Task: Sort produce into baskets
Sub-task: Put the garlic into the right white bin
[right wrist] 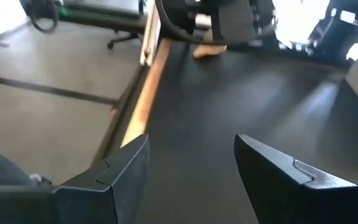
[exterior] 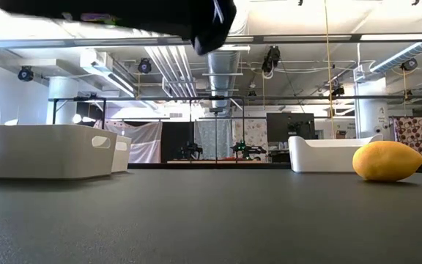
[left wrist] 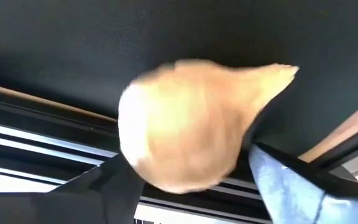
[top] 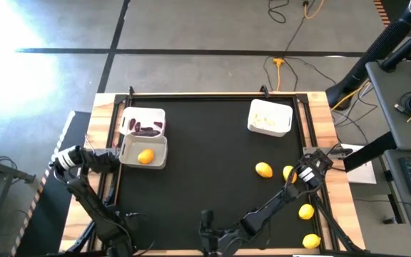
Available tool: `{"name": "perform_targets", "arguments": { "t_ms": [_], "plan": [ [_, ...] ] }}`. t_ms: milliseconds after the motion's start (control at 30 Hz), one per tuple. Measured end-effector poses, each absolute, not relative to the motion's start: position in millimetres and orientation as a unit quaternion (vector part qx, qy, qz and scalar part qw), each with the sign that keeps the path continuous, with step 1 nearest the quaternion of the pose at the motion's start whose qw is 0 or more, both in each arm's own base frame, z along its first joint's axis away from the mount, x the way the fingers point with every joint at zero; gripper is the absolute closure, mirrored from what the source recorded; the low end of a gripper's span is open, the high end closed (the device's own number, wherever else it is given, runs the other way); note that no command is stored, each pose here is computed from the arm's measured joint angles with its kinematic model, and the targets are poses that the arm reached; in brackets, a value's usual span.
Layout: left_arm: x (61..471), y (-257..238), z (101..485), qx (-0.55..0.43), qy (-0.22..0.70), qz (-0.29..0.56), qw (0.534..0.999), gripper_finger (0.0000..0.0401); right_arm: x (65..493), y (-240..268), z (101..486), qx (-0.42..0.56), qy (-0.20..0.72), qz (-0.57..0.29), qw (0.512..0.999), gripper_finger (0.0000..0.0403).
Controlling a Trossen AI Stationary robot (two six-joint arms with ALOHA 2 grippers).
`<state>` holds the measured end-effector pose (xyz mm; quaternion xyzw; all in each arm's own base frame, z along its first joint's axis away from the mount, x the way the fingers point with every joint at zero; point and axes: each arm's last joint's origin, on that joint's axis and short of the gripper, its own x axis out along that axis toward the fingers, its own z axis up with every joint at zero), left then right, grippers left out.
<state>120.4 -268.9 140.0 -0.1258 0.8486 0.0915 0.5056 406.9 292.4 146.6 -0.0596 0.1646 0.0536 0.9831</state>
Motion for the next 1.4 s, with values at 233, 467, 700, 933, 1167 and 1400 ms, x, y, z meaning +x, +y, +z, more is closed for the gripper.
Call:
{"name": "perform_targets", "arguments": {
  "t_ms": [233, 467, 700, 933, 1167, 1400],
  "plan": [
    [127, -271, 141, -0.119, 0.820, 0.095, 0.552, 0.0246, 405, 292, 148, -0.066, 0.171, 0.040, 0.982, 0.0177],
    [164, -276, 164, -0.108, 0.722, 0.073, 0.679, 0.0357, 404, 288, 145, -0.098, 0.190, 0.012, 0.977, 0.0177],
    [206, -268, 176, -0.103, 0.633, 0.061, 0.765, 0.0397, 401, 286, 140, -0.121, 0.216, 0.001, 0.969, 0.0177],
    [228, -255, 182, -0.082, 0.604, 0.065, 0.790, 0.0397, 399, 285, 137, -0.137, 0.231, 0.000, 0.963, 0.0177],
    [232, -253, 184, -0.086, 0.615, 0.054, 0.782, 0.0398, 400, 284, 137, -0.131, 0.232, -0.002, 0.964, 0.0177],
    [216, -265, 189, -0.115, 0.650, 0.050, 0.749, 0.0398, 401, 282, 137, -0.118, 0.233, -0.006, 0.965, 0.0177]
  ]
}}
